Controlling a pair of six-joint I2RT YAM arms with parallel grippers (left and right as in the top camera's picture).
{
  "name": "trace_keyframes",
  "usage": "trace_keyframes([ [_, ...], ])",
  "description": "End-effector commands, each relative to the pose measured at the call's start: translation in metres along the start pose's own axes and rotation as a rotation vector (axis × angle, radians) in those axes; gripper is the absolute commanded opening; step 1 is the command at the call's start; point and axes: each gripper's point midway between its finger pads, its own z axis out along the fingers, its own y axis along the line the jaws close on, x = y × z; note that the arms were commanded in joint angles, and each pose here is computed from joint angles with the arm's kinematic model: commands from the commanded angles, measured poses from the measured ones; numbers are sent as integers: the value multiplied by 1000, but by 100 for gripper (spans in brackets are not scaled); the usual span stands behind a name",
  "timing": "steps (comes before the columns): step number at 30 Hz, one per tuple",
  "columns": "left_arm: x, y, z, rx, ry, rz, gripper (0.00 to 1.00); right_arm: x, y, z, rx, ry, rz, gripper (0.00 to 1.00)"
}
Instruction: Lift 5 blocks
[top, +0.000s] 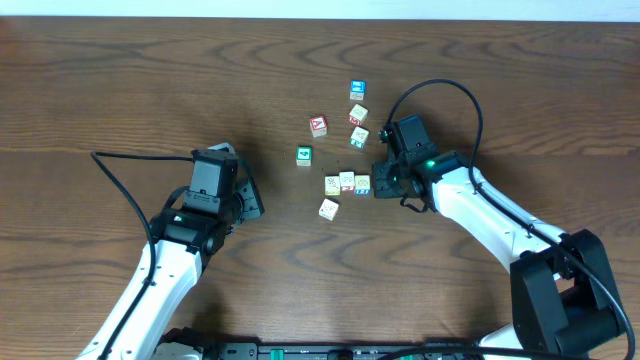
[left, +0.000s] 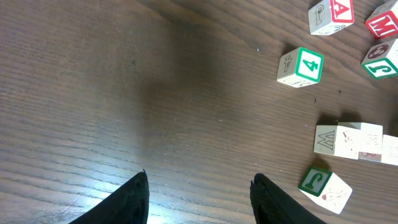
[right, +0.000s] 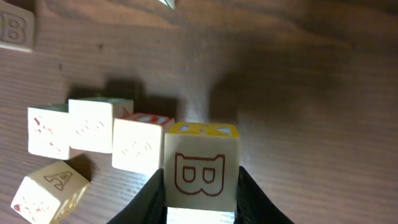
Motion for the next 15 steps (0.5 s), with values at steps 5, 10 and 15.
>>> trace_keyframes([
  [5, -1, 1, -1, -9, -7, 8, 54, 10, -3, 9, 20, 23, 23, 18],
  [10, -1, 1, -1, -10, -7, 8, 54, 16, -4, 21, 25, 39, 25, 17],
  [15, -1, 1, -1, -9, -7, 8, 54, 12, -3, 21, 18, 21, 24, 18],
])
